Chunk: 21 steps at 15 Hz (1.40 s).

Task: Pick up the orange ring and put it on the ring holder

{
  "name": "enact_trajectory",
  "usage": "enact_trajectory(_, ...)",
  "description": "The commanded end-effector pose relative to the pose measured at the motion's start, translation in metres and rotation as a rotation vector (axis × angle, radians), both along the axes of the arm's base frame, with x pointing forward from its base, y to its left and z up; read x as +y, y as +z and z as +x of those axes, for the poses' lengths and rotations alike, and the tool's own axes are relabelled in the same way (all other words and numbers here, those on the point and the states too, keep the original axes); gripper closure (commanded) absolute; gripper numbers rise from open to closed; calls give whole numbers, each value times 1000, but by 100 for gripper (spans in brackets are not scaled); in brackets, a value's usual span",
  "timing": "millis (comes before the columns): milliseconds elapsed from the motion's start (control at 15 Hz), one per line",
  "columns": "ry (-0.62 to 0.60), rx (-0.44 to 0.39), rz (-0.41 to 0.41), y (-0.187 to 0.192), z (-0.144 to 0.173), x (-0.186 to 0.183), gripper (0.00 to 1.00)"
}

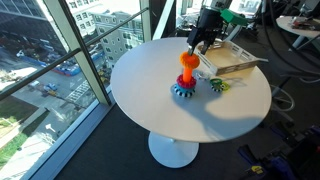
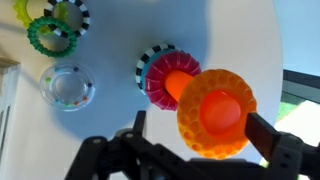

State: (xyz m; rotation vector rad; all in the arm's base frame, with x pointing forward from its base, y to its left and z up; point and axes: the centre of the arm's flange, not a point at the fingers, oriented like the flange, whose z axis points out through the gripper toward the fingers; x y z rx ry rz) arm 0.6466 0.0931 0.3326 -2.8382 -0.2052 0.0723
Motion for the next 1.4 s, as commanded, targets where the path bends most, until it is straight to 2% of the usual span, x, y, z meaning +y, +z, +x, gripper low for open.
enact_trajectory(0,-3,-13,0,13,7,-4,0)
enact_trajectory(1000,-42,-17,-41,15,4,-23,0)
enact_trajectory(1333,-52,8,-169,28,-8,-37,0)
